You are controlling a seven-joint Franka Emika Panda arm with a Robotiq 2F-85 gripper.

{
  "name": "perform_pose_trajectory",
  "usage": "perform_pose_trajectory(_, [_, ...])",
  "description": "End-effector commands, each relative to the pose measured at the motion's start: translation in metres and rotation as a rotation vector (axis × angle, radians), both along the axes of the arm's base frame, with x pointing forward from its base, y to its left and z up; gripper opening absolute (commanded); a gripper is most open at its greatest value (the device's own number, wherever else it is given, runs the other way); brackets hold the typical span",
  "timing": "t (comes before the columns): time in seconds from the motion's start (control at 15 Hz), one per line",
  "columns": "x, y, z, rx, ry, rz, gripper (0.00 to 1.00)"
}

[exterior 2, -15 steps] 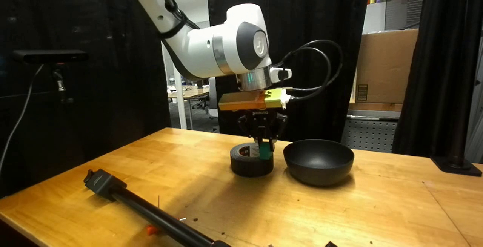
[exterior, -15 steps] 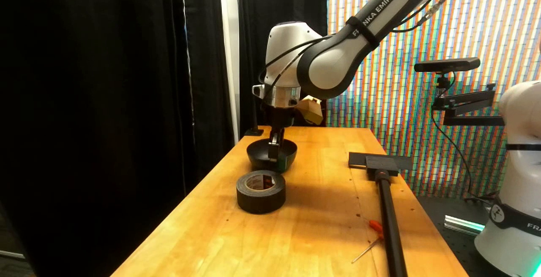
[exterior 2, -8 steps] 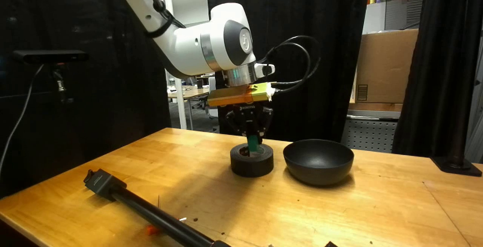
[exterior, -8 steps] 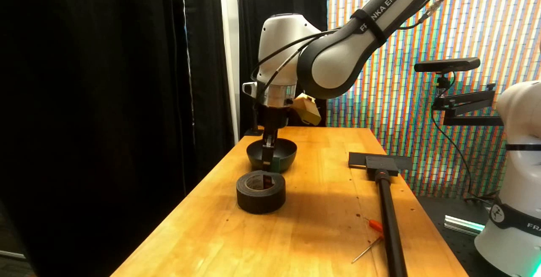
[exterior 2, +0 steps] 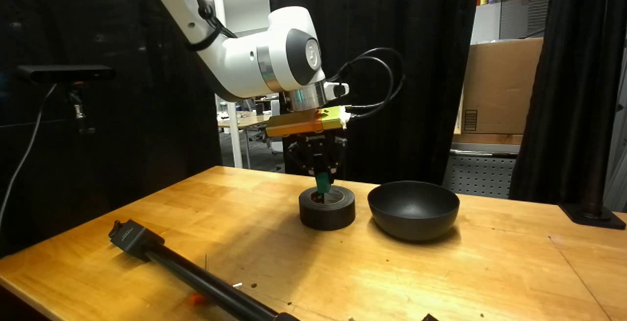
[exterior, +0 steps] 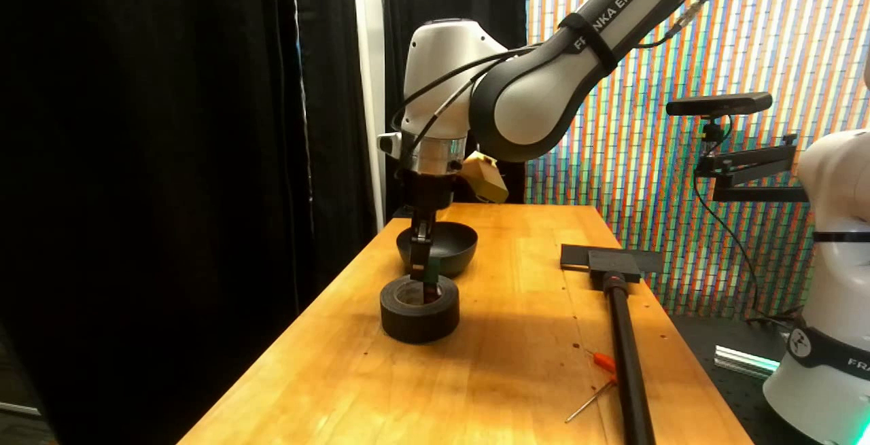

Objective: Pick up the green object from the table and put it on the seal tape

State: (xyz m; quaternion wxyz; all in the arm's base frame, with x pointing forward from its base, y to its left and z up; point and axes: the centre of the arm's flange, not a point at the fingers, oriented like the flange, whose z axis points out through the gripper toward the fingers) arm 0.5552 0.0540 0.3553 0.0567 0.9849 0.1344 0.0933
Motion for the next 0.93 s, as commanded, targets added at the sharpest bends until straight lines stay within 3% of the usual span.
perform_pose_trajectory(0.0, [0.015, -0.002, -0.003, 0.006, -0.003, 0.028, 0.07])
perform_pose_trajectory(0.87, [0.045, -0.007, -0.041, 0.003, 0.068, 0.063, 0.07])
